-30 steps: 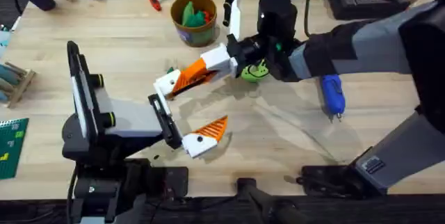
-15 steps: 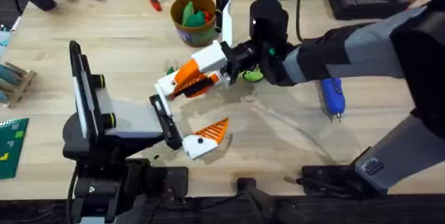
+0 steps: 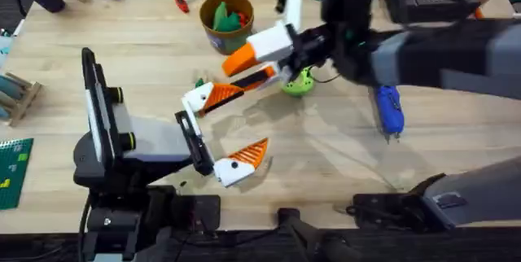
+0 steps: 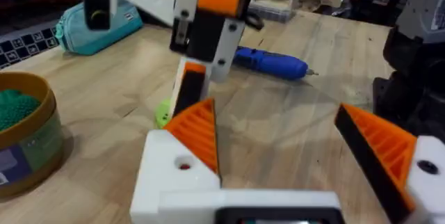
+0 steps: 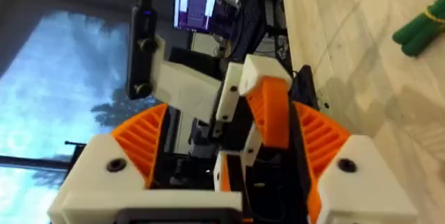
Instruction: Pick up the gripper from the table and insert it into the empty holder that is missing its gripper. Then pick up a screw, insert it into the mounting hole, and use the screwdriver to tighten it. Finally, clean up the table by picking up the vegetable and placing it into the bucket.
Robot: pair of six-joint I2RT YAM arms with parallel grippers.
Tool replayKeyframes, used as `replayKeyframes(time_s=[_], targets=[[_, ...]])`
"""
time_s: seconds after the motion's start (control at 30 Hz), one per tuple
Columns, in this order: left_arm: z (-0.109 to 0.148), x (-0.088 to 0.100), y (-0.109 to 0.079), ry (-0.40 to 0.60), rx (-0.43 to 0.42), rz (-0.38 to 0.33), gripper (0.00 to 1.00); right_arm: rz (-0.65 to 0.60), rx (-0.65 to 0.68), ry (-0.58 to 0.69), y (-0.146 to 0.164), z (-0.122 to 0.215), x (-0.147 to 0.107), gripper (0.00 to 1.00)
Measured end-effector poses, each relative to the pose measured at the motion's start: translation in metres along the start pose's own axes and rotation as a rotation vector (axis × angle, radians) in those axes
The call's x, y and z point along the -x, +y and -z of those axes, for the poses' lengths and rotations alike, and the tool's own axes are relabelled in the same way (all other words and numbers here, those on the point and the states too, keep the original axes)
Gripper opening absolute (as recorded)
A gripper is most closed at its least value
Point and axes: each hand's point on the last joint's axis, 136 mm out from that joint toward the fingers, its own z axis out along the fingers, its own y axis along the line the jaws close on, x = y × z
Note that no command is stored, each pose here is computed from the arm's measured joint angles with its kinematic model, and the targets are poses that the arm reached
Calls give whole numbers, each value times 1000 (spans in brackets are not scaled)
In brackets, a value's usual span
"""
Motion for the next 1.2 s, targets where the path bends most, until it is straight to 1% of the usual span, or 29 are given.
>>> replayKeyframes(time_s=[0.2,0.33,0.43,0.5,0.57,0.67,0.8,0.9,0.93,1.07,1.2], targets=[[0,0,-1,0,-5,1,987,-37,-118,-114,-2,37,1,896],[0,0,-1,0,-7,1,986,-23,-219,-196,-1,67,7,896],[0,0,-1,1,-7,1,986,-10,-310,-245,5,87,13,896],[0,0,-1,1,-7,1,986,-11,-399,-265,9,100,15,896],[0,0,-1,1,-8,1,986,-1,-500,-270,12,111,14,896],[0,0,-1,1,-7,1,986,8,-681,-245,16,127,10,896],[0,0,-1,1,-8,1,986,92,-925,-222,28,150,14,898],[0,0,-1,1,-8,2,986,136,-1069,-213,35,165,16,898],[0,0,-1,1,-7,1,986,146,-1205,-193,33,181,11,898],[0,0,-1,1,-8,1,986,131,-1285,-178,28,193,6,898],[0,0,-1,1,-8,1,986,123,-1321,-173,26,198,4,898]])
